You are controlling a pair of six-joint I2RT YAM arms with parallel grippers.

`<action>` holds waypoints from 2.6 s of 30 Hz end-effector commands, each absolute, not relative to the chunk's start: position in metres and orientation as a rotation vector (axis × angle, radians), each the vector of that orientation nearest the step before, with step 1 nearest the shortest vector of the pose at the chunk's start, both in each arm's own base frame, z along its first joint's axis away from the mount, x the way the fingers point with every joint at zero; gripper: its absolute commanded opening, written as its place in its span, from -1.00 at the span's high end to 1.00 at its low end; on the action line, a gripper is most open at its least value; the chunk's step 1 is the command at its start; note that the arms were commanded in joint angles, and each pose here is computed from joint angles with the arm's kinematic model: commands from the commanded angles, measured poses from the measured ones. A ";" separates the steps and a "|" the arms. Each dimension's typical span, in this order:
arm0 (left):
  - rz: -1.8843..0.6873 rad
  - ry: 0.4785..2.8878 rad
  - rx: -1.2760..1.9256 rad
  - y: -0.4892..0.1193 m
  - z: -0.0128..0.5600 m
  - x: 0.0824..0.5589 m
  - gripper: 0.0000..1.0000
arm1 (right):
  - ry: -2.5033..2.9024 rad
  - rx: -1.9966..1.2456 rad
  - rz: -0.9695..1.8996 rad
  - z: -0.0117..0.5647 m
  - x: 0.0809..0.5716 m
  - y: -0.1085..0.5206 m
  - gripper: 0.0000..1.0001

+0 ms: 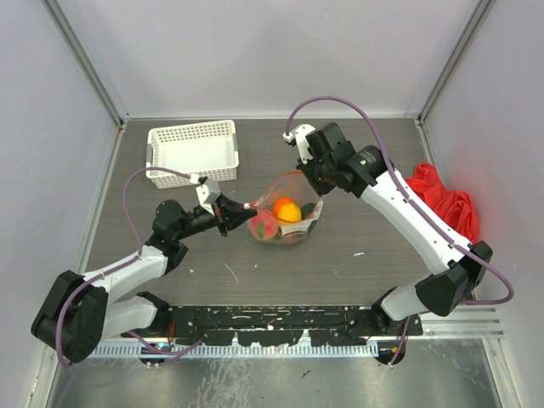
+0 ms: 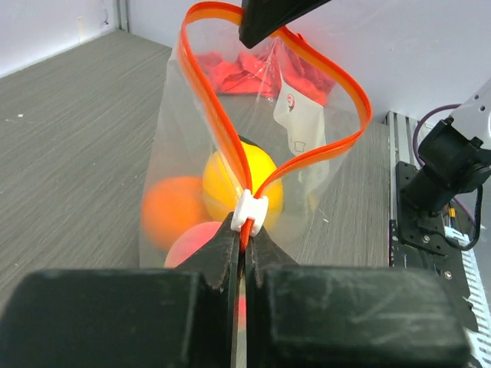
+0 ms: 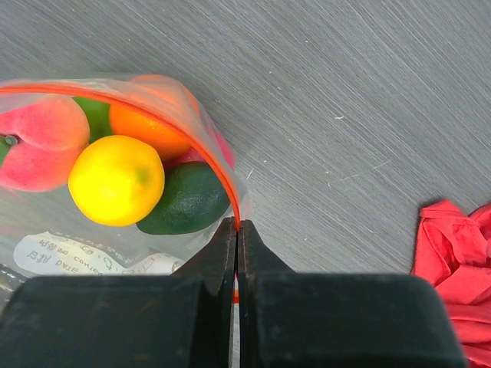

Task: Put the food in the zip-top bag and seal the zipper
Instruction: Zip the zipper food storage bag at the center of the board.

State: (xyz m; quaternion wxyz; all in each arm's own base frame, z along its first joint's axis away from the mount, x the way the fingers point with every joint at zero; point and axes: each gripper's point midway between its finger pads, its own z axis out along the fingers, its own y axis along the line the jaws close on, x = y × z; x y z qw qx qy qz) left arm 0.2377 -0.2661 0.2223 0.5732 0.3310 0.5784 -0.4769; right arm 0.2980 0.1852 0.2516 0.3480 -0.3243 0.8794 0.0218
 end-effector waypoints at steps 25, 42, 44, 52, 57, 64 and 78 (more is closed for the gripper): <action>-1.070 1.319 0.794 -0.256 0.258 0.220 1.00 | 1.429 -1.484 0.706 0.336 0.208 0.325 -0.23; -1.065 1.303 0.819 -0.257 0.259 0.217 1.00 | 1.322 -1.620 0.824 0.305 0.214 0.366 -0.11; -1.069 1.300 0.824 -0.257 0.259 0.217 1.00 | 1.327 -1.626 0.821 0.301 0.216 0.367 -0.06; -1.069 1.303 0.827 -0.257 0.258 0.216 1.00 | 1.333 -1.661 0.817 0.292 0.220 0.372 0.11; -1.069 1.300 0.829 -0.257 0.259 0.216 1.00 | 1.332 -1.682 0.837 0.287 0.218 0.374 0.16; -1.069 1.299 0.830 -0.257 0.259 0.215 1.00 | 1.341 -1.700 0.835 0.283 0.219 0.374 0.38; -1.025 1.335 0.776 -0.250 0.258 0.222 1.00 | 1.482 -1.712 0.666 0.272 0.232 0.345 0.99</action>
